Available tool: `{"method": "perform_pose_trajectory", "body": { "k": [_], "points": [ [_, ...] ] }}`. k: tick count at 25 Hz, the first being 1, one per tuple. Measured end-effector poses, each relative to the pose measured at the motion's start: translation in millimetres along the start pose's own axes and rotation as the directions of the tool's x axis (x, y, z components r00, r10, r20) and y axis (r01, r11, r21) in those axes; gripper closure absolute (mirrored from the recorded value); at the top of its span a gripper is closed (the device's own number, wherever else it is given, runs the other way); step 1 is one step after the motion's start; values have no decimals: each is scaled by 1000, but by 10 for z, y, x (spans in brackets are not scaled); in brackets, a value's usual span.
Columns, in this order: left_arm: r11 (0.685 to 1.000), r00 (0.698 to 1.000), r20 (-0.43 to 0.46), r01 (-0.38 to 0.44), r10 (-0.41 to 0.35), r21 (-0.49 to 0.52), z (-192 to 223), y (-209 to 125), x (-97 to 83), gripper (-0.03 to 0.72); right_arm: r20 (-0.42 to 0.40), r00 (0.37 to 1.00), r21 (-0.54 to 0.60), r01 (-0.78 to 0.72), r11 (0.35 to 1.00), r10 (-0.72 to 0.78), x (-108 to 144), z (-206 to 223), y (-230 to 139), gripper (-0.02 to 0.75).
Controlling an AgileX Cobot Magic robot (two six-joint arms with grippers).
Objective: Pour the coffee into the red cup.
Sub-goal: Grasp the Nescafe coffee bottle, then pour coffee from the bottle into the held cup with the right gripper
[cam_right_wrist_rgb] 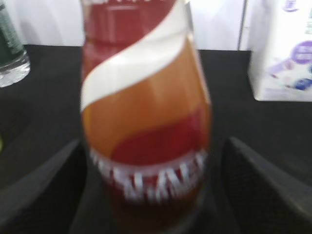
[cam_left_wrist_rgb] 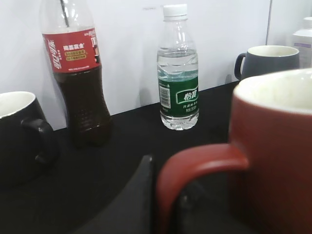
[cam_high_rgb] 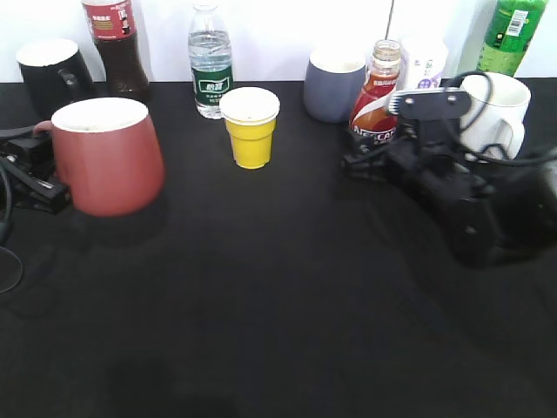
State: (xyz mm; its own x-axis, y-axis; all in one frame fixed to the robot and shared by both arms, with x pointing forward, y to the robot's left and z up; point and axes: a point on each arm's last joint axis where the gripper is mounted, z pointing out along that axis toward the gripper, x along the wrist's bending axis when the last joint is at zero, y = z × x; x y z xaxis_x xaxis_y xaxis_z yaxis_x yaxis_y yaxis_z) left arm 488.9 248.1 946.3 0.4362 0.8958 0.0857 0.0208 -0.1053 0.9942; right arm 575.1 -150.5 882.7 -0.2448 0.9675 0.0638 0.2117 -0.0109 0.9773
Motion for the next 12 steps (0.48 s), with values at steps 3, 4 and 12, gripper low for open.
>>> {"method": "perform_pose_trajectory", "body": {
  "k": [3,4,12],
  "points": [
    [1000,1000,0,0,0,0,0,0,0,645,24,999,-23,-22,1000,22,15,211,-31,73],
    [1000,1000,1,0,0,0,0,0,-1,645,25,999,-26,-23,999,24,23,272,-54,78],
    [1000,1000,2,-1,1,0,0,0,-2,645,23,1000,-61,-16,998,18,50,424,-77,208]
  ]
}}
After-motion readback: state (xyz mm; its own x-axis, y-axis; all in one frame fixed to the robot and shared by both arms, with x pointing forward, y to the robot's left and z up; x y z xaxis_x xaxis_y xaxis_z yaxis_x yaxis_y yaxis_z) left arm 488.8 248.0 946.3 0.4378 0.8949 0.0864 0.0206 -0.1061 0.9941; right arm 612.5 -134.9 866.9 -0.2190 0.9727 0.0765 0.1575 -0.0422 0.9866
